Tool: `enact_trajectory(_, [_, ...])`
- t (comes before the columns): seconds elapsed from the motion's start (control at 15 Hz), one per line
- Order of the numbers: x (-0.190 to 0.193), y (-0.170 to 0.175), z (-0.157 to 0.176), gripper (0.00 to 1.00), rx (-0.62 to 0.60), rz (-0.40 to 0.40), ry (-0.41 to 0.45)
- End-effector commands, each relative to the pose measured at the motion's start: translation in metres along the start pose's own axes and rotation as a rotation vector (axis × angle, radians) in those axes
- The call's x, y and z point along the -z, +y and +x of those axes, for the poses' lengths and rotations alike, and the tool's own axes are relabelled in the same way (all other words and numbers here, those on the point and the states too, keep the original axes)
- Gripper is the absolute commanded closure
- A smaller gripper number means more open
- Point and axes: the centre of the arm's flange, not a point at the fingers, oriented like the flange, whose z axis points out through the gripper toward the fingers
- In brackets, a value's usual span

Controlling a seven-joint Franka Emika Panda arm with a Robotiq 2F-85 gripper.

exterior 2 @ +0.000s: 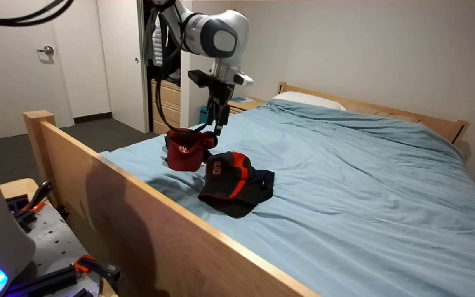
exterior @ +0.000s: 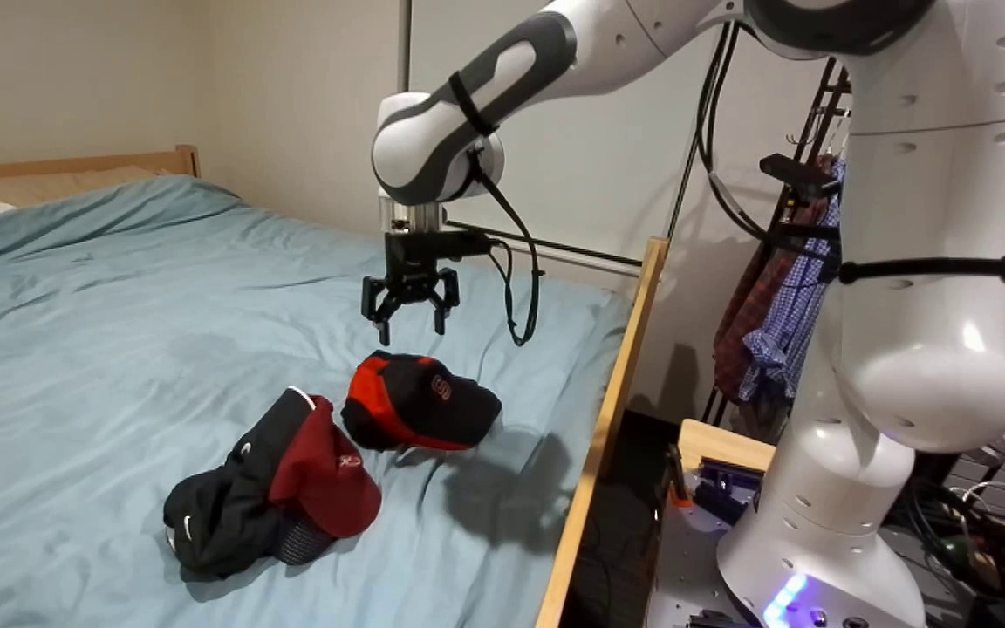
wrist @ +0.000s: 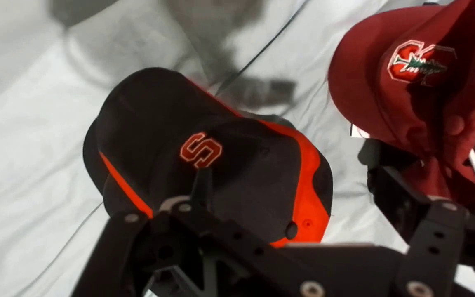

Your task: Move the black and red caps to the left

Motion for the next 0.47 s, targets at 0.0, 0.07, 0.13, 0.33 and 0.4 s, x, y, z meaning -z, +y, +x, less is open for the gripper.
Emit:
enact_trajectory(0.0, [-0.027,-0.001,-0.028,0.00,-0.193,0.054,0.008])
enact_trajectory(0.07, [-0.032,0.000,-0.032,0.00,-0.246,0.052,0.008])
enact_trajectory(0.13, [-0.035,-0.001,-0.034,0.00,-0.298,0.060,0.009])
enact_trajectory(0.33, [-0.034,-0.011,-0.029,0.00,-0.342,0.110,0.061])
enact_trajectory(0.4, [-0.038,-0.007,-0.021,0.00,-0.311,0.063,0.033])
